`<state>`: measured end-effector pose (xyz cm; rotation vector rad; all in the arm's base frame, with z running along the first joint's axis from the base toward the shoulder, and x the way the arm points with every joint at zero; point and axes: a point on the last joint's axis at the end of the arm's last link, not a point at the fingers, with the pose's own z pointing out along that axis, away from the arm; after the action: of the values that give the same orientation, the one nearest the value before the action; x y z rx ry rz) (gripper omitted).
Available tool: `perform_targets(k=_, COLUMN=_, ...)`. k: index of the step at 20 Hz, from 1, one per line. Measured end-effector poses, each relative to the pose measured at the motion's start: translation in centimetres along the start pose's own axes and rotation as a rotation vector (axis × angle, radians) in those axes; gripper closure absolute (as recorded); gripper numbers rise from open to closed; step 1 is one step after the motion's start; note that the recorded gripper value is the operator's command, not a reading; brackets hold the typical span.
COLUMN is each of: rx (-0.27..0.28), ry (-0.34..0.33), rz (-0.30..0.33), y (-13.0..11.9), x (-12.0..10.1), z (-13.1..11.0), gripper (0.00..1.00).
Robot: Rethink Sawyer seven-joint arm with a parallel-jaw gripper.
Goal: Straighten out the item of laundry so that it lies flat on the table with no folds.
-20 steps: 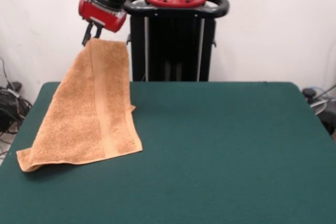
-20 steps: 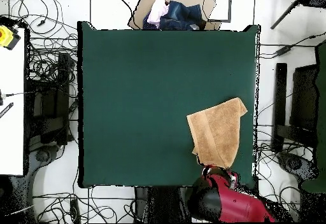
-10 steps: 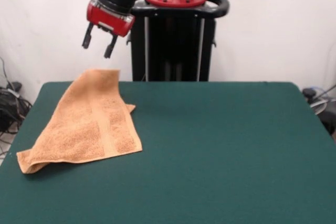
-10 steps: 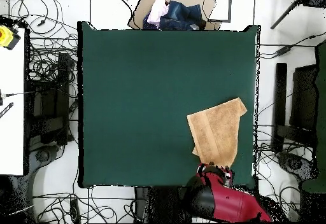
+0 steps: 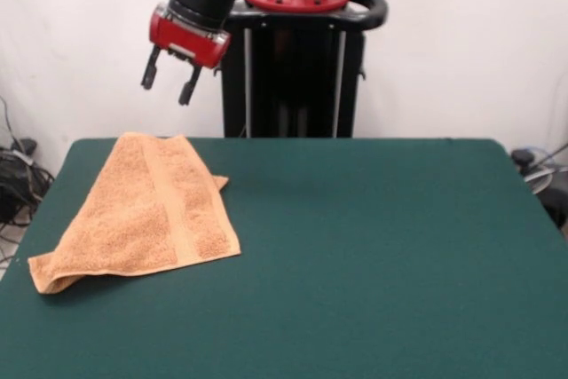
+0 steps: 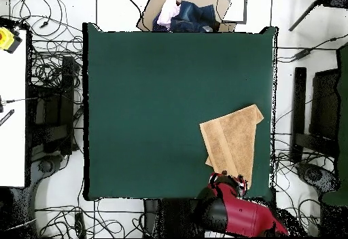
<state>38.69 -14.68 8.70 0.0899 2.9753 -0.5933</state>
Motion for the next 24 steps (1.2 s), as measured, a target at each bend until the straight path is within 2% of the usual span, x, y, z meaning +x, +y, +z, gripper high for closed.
perform_targets(k=7, rx=0.0, ry=0.0, rz=0.0, y=0.0, x=0.0, z=0.0, gripper=0.0)
perform_targets(k=10, rx=-0.007, ry=0.017, rz=0.024, y=-0.8, x=-0.3, z=0.5, gripper=0.0)
perform_targets(k=14, rx=-0.074, ry=0.103, rz=0.154, y=-2.5, x=-1.8, z=2.0, gripper=0.0)
perform_targets(k=17, rx=-0.118, ry=0.153, rz=0.224, y=-3.2, x=-2.8, z=2.6, gripper=0.0)
perform_targets(k=19, rx=-0.168, ry=0.196, rz=0.286, y=-3.6, x=-4.3, z=2.9, gripper=0.0)
perform_targets(k=21, rx=-0.181, ry=0.204, rz=0.298, y=-3.6, x=-4.9, z=3.0, gripper=0.0)
perform_targets(k=24, rx=-0.205, ry=0.204, rz=0.315, y=-3.5, x=-7.0, z=2.8, gripper=0.0)
